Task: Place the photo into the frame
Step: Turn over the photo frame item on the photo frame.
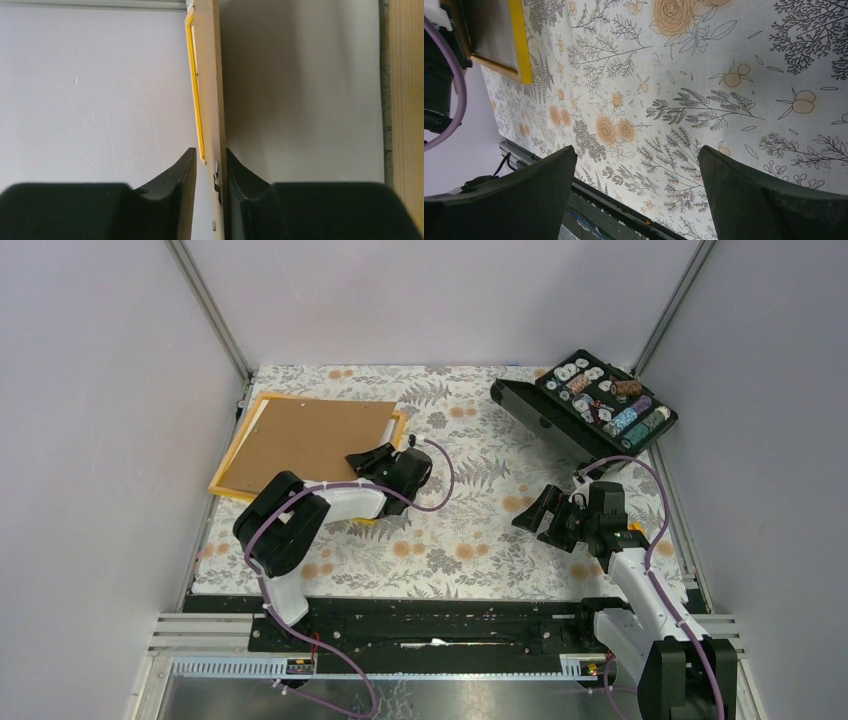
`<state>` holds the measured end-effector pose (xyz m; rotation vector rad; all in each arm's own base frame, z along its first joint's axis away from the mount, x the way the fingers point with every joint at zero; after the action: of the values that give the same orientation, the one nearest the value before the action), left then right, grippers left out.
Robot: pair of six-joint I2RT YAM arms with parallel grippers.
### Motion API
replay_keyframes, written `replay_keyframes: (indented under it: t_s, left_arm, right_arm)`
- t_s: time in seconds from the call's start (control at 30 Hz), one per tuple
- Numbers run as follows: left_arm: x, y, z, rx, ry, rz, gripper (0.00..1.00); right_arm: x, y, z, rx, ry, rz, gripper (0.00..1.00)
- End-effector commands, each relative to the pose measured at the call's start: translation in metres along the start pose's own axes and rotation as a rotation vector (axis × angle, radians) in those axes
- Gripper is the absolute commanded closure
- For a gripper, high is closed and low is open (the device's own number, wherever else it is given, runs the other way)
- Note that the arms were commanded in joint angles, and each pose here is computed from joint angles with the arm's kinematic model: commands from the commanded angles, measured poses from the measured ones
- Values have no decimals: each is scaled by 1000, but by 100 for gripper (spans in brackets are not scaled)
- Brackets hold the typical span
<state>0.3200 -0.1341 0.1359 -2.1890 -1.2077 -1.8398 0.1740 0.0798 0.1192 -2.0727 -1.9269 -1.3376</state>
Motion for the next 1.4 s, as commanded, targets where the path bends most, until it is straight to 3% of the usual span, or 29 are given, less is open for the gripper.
replay_keyframes:
  t_s: [0.0,0.1,0.4,0.6,0.9,1.17,1.37]
  left_arm:
    - [6,10,2,20,19,-73,60]
    - [2,9,1,29,-18,-87,42]
    - [-8,14,3,101,-120,-149,23]
    - [-10,12,16,184,-172,-236,19]
    - [-6,4,35,308,-125,-317,11]
    - [-14,7,26,328,-291,-347,2]
    - [-8,15,20,318,-360,-378,1]
  right_arm:
    - [3,3,-2,-26,18,-37,0]
    - [3,3,-1,-25,17,-36,0]
    - [4,2,-1,-20,25,-35,0]
    - [4,2,-2,-21,27,-37,0]
    - [4,2,-1,-18,30,-34,0]
    - [4,2,-1,-12,29,-33,0]
    - [4,1,0,-10,30,-31,0]
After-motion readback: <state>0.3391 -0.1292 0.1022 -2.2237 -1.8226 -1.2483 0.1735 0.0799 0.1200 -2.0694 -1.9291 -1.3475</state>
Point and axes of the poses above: each gripper's point midway between its finger pads, its own z axis out along the fingers, its own x axis along the line the jaws close on, y = z × x, the point moved 7 cm from there along -z, back along the fingers, and after that the axes turned 15 degrees about -z, right-handed, at the moved point
